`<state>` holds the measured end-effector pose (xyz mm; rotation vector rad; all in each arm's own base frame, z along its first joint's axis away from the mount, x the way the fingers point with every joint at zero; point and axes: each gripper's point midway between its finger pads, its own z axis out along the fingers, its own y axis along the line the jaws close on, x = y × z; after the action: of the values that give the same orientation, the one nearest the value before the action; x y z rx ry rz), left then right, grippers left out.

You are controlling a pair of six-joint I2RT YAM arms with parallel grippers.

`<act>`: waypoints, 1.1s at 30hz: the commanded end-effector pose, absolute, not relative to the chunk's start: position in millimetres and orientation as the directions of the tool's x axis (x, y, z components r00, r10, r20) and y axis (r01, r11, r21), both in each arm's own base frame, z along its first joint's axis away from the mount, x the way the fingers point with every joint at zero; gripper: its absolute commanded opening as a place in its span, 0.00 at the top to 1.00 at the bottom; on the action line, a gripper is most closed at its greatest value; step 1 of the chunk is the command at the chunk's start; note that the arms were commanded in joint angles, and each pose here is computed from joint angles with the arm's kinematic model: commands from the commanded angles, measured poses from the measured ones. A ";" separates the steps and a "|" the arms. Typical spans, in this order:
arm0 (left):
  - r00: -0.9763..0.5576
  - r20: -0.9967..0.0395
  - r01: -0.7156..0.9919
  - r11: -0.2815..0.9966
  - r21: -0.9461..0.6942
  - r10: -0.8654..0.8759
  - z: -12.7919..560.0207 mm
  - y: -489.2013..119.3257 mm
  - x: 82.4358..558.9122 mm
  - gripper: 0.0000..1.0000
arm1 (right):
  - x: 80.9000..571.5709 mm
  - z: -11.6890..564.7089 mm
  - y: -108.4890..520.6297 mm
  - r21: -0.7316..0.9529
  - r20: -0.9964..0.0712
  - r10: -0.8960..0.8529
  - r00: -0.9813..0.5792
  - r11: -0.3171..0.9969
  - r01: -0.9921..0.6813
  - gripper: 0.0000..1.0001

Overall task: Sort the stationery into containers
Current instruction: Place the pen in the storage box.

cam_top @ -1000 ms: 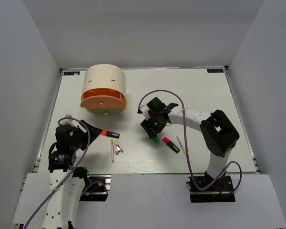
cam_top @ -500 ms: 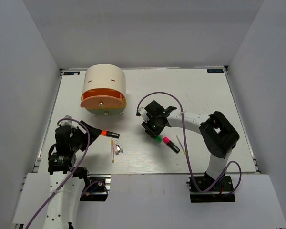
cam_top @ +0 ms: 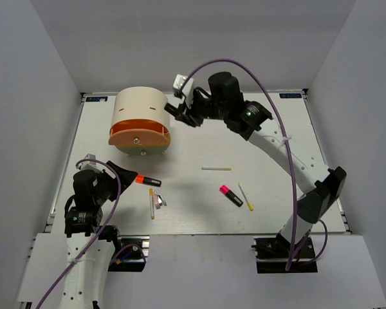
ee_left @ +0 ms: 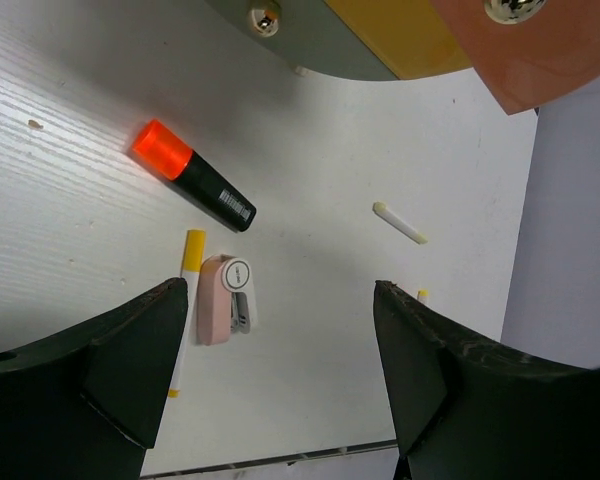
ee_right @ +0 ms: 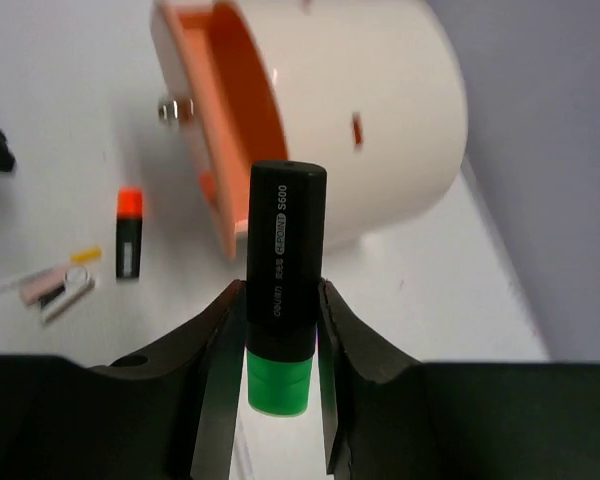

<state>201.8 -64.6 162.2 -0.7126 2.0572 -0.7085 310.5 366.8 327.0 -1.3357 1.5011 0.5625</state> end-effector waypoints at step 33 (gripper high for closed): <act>-0.480 -0.539 -0.171 0.677 -0.716 -0.692 171.0 -68.9 209.0 0.16 | 318.2 357.4 516.2 -0.080 -0.997 0.030 0.077 -0.115 -0.990 1.00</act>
<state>209.2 -64.9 171.9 -0.6789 2.0022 -0.7232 316.1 510.8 347.2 -1.3226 1.1473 1.2630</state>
